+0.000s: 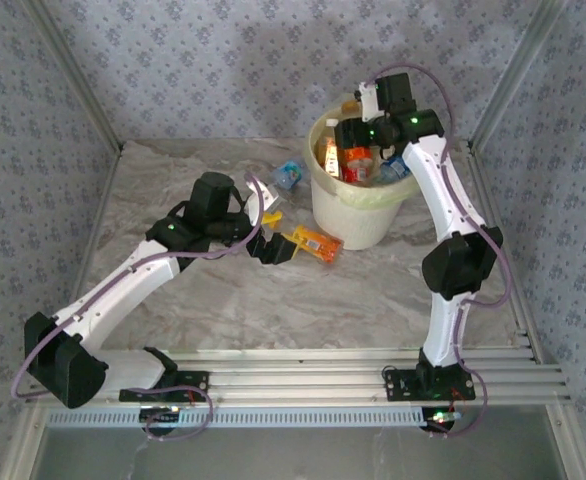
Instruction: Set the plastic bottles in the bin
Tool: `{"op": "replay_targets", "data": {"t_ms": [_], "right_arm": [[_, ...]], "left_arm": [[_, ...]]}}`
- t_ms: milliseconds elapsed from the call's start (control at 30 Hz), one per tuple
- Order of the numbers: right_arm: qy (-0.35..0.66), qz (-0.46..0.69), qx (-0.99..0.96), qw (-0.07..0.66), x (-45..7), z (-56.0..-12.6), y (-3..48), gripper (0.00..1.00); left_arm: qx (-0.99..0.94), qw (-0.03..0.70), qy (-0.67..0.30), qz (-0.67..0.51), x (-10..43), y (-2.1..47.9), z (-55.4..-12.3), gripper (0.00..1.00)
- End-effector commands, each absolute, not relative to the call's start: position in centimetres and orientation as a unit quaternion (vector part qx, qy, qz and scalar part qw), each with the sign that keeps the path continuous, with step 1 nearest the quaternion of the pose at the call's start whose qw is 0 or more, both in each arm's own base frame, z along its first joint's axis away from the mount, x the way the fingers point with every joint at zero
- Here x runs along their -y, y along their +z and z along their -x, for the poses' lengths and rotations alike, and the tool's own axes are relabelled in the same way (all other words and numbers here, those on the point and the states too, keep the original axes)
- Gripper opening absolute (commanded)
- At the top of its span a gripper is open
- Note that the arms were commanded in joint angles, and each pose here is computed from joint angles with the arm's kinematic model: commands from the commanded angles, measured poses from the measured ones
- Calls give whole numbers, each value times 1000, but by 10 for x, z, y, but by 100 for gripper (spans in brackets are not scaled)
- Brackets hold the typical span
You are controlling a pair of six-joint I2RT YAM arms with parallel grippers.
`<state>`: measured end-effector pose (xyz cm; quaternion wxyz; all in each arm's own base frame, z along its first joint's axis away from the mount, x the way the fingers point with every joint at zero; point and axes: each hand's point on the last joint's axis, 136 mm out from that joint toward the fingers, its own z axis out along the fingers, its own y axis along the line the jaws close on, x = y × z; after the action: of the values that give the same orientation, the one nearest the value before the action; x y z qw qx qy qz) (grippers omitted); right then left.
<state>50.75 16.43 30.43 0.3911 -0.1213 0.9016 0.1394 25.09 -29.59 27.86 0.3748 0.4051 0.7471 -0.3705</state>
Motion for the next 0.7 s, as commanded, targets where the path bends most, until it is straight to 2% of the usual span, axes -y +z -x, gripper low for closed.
{"op": "replay_targets", "data": {"t_ms": [0,100,267,400,500,600,667], "right_arm": [[143,102,-895,409,-155,-503,326,71],[130,92,-903,398,-151,-503,319,67],[140,87,-898,407,-151,-496,330,55],[136,73,-902,404,-145,-490,334,54],[138,69,-907,391,-143,-483,332,55],[151,68,-907,388,-144,-475,335,68],[153,66,-906,389,-143,-470,339,71]], "left_arm": [[-745,367,-372,-414,299,275,-248,100],[-744,368,-373,-414,299,276,-248,100],[-744,370,-373,-413,298,277,-248,100],[-744,372,-372,-412,297,278,-248,100],[-748,373,-371,-406,297,278,-249,100],[-753,374,-368,-397,296,277,-252,100],[-757,374,-365,-392,295,274,-253,100]]}}
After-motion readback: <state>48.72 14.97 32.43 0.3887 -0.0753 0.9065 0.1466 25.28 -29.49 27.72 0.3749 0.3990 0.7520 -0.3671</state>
